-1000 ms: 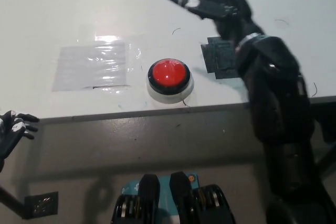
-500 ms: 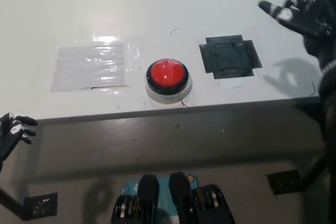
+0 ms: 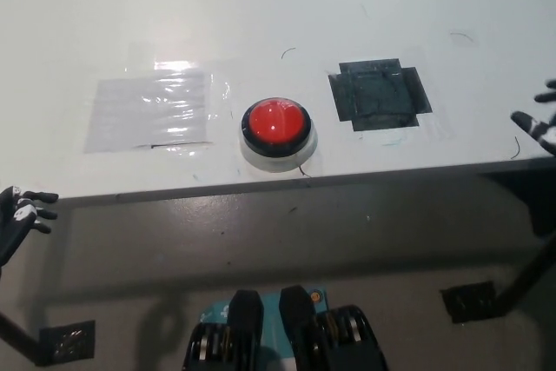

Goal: The robot uses its right hand to make a fist and press the red button kept in the middle of the desk

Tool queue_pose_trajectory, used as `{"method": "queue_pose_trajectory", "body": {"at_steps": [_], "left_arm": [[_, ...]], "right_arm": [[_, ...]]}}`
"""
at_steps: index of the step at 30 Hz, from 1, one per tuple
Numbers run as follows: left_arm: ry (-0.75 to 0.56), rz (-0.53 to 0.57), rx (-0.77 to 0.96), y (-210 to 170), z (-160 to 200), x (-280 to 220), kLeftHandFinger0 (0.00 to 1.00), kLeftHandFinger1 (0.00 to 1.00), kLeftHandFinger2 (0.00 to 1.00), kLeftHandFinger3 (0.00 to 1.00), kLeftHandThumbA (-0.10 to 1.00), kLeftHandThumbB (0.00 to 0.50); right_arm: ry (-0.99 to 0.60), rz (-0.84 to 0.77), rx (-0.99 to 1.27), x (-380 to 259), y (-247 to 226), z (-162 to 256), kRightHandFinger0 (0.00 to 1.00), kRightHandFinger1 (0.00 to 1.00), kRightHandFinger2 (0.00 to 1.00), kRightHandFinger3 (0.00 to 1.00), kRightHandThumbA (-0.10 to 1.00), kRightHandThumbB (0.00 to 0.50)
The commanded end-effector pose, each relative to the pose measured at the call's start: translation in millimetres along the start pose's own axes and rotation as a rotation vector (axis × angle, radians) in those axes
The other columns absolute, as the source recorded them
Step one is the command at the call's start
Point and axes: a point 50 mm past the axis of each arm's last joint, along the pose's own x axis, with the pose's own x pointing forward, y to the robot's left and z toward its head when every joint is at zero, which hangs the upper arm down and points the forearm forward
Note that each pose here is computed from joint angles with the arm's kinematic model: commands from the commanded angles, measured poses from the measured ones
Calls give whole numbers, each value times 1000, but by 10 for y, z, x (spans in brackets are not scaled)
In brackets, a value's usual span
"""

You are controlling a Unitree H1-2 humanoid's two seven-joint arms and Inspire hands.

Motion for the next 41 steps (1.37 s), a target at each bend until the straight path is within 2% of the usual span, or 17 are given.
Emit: {"method": "queue_pose_trajectory", "body": {"at_steps": [1,7,10,12,14,17,19,21,23,25,26,27,28,30,31,36,41], "left_arm": [[-50,11,56,147,153,32,492,528,615,683,532,0],[-60,8,38,145,156,27,486,513,591,636,484,0],[-59,7,25,148,146,34,428,466,547,602,482,0],[-60,7,14,93,115,22,458,490,564,625,506,9],[-58,10,14,92,115,23,460,489,561,615,525,19],[-55,9,11,96,112,22,496,528,607,648,516,3],[-65,9,2,76,103,26,508,534,612,646,514,0],[-70,10,9,71,96,34,510,531,603,632,511,0],[-56,26,6,69,100,19,522,542,622,654,514,16],[-55,23,5,66,98,15,502,524,603,642,519,12],[-54,23,4,66,98,15,503,525,602,639,521,12],[-63,17,3,68,99,17,517,537,610,648,518,2],[-65,14,10,64,103,21,506,533,606,650,530,2],[-62,13,20,55,107,26,505,533,604,651,549,1],[-63,15,6,53,111,23,488,511,585,641,535,0],[-59,18,-3,43,88,7,455,484,560,623,504,0],[-56,17,3,39,101,-9,507,543,609,640,507,0]], "right_arm": [[-74,-1,24,-63,-41,112,0,147,394,408,1000,86],[-59,-34,40,-151,-134,-18,0,184,412,432,1000,74],[-36,-66,41,-173,-160,-69,0,201,419,460,1000,76],[-31,-75,27,-152,-209,-56,25,235,449,488,1000,80],[-26,-73,12,-160,-223,-96,56,281,502,540,1000,114],[-27,-66,-23,-150,-213,-101,63,287,507,486,1000,144],[-38,-64,-36,-126,-206,-60,17,231,450,409,1000,132],[-38,-66,-44,-112,-210,-47,2,229,455,415,1000,146],[-30,-80,-36,-95,-206,-41,0,170,406,367,1000,126],[-28,-79,-28,-87,-204,-39,10,194,447,420,1000,130],[-29,-79,-28,-87,-204,-39,0,191,437,392,1000,132],[-24,-76,-29,-87,-201,-39,97,292,522,449,1000,145],[-19,-76,-30,-80,-201,-31,128,328,505,410,1000,143],[-14,-79,-31,-69,-201,-19,81,286,403,306,1000,142],[-10,-75,-25,-70,-195,-17,98,297,402,309,1000,139],[-6,-76,-36,-67,-182,2,0,180,244,205,1000,153],[2,-62,-34,-65,-178,4,29,218,264,253,1000,166]]}}
